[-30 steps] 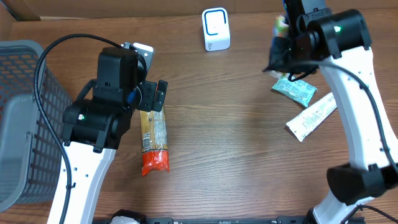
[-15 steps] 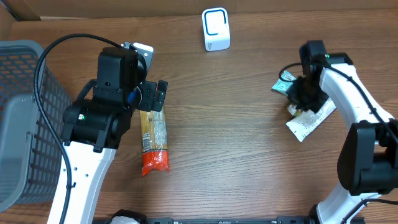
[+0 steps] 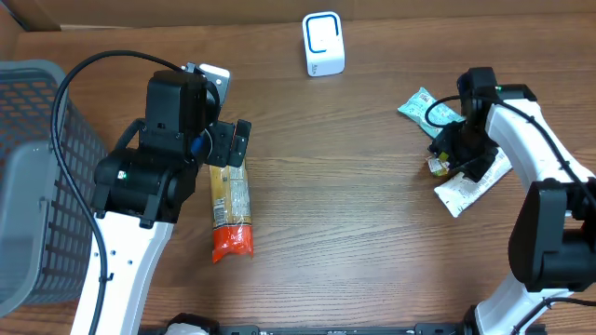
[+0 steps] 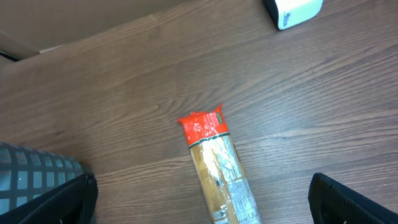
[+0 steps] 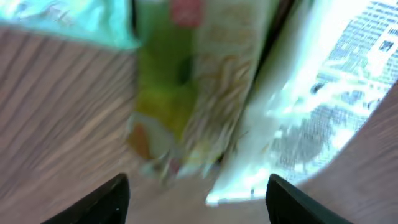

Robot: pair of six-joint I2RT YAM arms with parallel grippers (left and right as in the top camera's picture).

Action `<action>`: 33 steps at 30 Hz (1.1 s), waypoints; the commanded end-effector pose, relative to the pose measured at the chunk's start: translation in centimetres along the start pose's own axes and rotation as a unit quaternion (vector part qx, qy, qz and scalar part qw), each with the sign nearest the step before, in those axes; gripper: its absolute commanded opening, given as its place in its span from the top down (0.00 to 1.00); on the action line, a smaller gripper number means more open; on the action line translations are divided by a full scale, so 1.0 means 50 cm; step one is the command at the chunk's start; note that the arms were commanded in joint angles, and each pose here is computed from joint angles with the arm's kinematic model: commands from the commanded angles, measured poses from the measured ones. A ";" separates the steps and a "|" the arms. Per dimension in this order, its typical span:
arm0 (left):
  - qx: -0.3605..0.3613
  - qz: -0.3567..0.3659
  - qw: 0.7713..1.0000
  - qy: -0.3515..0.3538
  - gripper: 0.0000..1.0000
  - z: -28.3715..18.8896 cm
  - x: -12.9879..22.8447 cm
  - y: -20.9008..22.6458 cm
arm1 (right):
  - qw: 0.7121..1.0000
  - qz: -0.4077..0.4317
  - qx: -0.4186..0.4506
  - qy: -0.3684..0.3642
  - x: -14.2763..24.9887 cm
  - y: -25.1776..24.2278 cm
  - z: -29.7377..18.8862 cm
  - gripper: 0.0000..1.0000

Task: Scan the item barcode
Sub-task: 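Carry the tea pouch right and set it beside the white tube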

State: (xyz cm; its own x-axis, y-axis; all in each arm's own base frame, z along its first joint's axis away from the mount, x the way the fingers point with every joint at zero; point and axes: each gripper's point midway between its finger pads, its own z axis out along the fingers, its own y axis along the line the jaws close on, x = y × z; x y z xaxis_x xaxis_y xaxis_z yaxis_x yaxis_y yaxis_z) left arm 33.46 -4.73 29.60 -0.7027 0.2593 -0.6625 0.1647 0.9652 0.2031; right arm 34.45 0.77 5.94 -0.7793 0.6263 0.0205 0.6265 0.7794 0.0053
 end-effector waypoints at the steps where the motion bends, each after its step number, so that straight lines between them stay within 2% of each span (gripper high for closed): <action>1: -0.005 0.008 1.000 -0.002 0.00 -0.002 -0.005 0.004 | 0.989 -0.120 -0.083 -0.006 0.003 0.079 -0.087 0.29; 4: -0.005 0.008 1.000 -0.002 0.00 -0.002 -0.005 0.004 | 0.973 -0.196 -0.118 0.002 0.036 0.128 -0.119 0.25; 6: -0.005 0.008 1.000 -0.002 0.00 -0.002 -0.005 0.004 | 0.965 -0.230 -0.123 -0.015 0.045 0.157 -0.128 0.20; 8: -0.005 0.008 1.000 -0.002 0.01 -0.002 -0.005 0.004 | 0.959 -0.248 -0.130 -0.044 0.037 0.187 -0.132 0.18; 12: -0.005 0.008 1.000 -0.002 0.00 -0.002 -0.005 0.004 | 0.928 -0.307 -0.174 -0.118 0.008 0.270 -0.134 0.30; 15: -0.005 0.008 1.000 -0.002 0.00 -0.002 -0.005 0.004 | 0.915 -0.327 -0.183 -0.152 -0.018 0.318 -0.092 0.33; 18: -0.005 0.008 1.000 -0.002 0.00 -0.002 -0.005 0.004 | 0.913 -0.325 -0.180 -0.166 -0.051 0.343 -0.045 0.32; 22: -0.005 0.008 1.000 -0.002 0.00 -0.002 -0.005 0.004 | 0.918 -0.315 -0.178 -0.162 -0.082 0.360 0.038 0.22; 27: -0.005 0.008 1.000 -0.002 0.00 -0.002 -0.005 0.003 | 0.944 -0.264 -0.119 -0.158 -0.114 0.312 0.095 0.24; 33: -0.005 0.008 1.000 -0.002 0.00 -0.002 -0.005 0.004 | 0.971 -0.183 -0.049 -0.148 -0.163 0.203 0.111 0.28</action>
State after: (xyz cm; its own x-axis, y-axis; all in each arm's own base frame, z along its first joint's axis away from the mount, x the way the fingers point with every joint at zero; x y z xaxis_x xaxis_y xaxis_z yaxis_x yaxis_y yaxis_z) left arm 33.46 -4.73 29.59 -0.7032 0.2594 -0.6620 0.1648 0.9652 0.2031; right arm 47.57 7.99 0.79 -0.9343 0.1912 -0.3007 0.1602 0.9792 0.1249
